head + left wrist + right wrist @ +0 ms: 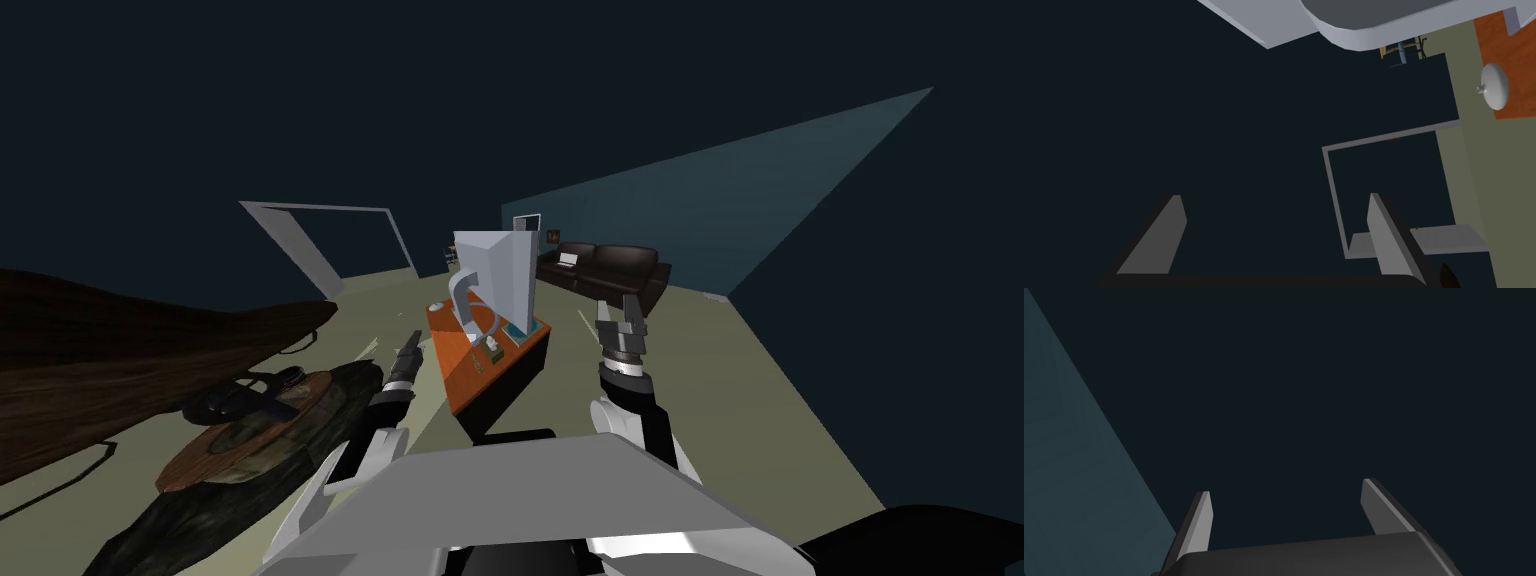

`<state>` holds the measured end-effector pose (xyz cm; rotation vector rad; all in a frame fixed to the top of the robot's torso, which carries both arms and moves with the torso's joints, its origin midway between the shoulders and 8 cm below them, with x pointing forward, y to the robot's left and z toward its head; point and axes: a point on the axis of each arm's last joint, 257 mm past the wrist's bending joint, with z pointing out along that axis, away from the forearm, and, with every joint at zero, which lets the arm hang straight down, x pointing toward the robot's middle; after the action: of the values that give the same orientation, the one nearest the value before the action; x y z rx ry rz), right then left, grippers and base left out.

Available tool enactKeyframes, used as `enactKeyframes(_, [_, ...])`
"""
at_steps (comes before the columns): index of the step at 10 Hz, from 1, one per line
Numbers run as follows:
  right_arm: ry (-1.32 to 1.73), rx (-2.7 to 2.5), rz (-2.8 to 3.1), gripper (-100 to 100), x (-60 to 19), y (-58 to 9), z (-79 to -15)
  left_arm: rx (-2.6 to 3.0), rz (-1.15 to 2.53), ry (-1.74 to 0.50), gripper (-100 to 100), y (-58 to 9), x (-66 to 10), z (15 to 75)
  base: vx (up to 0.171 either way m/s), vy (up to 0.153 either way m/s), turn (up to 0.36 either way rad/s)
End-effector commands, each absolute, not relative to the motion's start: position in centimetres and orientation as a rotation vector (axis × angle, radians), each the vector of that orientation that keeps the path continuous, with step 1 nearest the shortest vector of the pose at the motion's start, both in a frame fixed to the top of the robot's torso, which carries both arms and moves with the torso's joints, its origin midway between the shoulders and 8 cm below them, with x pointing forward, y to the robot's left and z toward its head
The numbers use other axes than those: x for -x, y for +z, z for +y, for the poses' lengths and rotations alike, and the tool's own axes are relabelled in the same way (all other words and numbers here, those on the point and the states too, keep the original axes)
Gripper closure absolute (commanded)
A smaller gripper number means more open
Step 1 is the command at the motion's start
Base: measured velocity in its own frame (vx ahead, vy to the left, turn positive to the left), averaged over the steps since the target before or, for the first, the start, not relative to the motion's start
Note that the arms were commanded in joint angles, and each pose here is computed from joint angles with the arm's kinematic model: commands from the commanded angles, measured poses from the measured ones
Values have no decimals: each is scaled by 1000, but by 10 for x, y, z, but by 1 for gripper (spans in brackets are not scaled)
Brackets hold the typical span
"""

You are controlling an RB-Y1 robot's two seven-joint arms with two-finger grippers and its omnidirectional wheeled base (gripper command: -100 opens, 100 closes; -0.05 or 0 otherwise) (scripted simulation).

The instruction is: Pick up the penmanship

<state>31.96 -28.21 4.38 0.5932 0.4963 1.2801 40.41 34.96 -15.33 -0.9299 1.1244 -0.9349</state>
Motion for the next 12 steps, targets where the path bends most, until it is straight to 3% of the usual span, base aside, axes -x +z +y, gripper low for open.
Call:
enactKeyframes(1, [1280, -593, 496, 0, -320, 44, -282, 983, 1162, -903, -100, -173, -406, 359, 16, -14, -143])
enactKeyframes(12, [1280, -593, 496, 0, -320, 44, -282, 1322, 1401, -662, -100, -317, -375, 416, 21, -17, -152])
